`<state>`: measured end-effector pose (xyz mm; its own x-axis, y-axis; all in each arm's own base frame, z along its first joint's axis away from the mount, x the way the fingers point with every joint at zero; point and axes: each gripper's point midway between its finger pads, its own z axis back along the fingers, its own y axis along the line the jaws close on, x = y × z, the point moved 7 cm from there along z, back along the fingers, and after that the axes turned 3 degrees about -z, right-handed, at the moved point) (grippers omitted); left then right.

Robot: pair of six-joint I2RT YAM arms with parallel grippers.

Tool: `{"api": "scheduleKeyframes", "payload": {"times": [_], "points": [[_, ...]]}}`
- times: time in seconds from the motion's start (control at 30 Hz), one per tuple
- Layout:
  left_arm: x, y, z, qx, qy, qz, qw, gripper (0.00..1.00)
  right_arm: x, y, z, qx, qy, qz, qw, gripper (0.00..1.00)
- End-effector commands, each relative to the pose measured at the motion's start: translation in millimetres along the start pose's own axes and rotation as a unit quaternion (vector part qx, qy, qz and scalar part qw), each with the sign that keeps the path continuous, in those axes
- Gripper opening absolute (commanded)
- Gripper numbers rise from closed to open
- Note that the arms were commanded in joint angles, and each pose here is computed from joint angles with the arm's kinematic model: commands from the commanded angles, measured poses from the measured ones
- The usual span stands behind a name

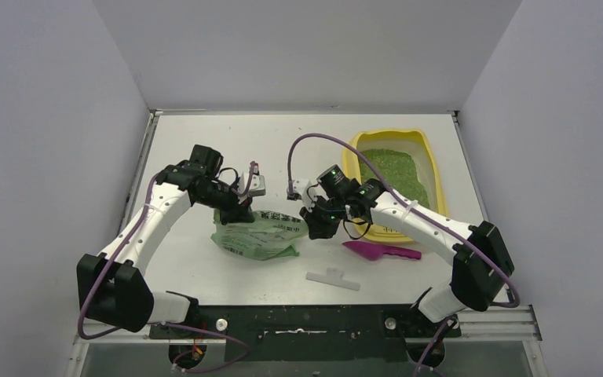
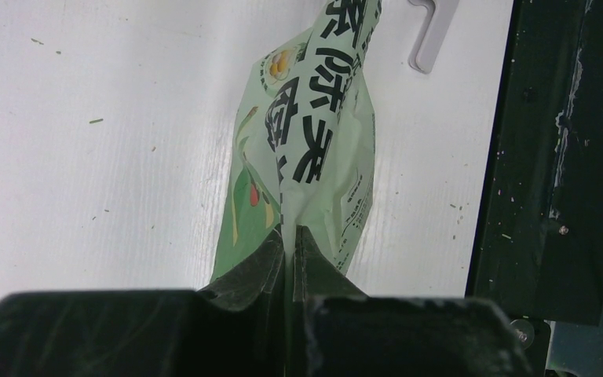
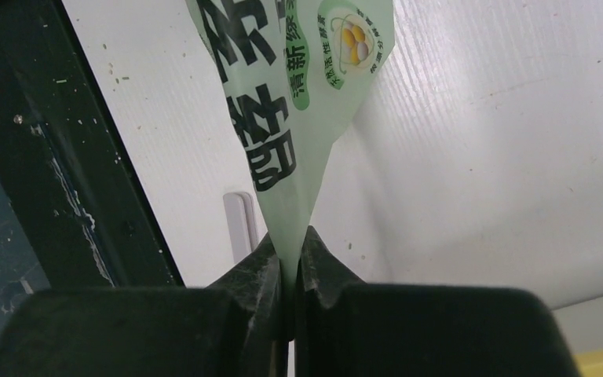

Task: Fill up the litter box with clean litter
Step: Close the cat litter bag at the center of the board, then pick up the clamp at the center of the board.

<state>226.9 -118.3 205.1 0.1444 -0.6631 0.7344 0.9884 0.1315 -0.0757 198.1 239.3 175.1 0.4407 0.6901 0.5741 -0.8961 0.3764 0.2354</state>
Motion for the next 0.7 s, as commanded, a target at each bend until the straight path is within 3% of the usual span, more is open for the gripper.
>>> {"api": "scheduleKeyframes", "payload": {"times": [0.0,0.1,0.13,0.17,0.23,0.3,0.43,0.53,0.67], "points": [[0,-2,9,0.016,0.004,-0.011,1.000,0.00,10,1,14,-0.011,-0.033,0.016,0.999,0.00],[0,-2,9,0.020,0.004,-0.013,1.000,0.00,5,-4,20,-0.031,-0.029,0.006,0.999,0.04],[0,-2,9,0.022,0.004,-0.013,1.000,0.00,4,-6,22,-0.043,-0.029,-0.005,0.999,0.17],[1,-2,9,0.024,0.002,-0.013,1.000,0.00,4,-8,25,-0.055,-0.034,-0.018,0.998,0.39],[4,-2,10,0.023,-0.005,-0.015,1.000,0.00,4,-8,33,-0.077,-0.052,-0.045,0.995,0.56],[7,-2,11,0.026,-0.009,-0.016,0.999,0.00,5,-6,42,-0.102,-0.087,-0.076,0.988,0.68],[11,-1,10,0.033,-0.016,-0.012,0.999,0.24,-6,5,53,-0.125,-0.167,-0.157,0.965,0.86],[15,-1,9,0.029,-0.015,-0.011,0.999,0.35,-20,14,53,-0.111,-0.196,-0.190,0.956,0.91],[23,0,9,0.028,-0.020,-0.012,0.999,0.41,-49,18,39,-0.103,-0.161,-0.231,0.954,0.87]]}}
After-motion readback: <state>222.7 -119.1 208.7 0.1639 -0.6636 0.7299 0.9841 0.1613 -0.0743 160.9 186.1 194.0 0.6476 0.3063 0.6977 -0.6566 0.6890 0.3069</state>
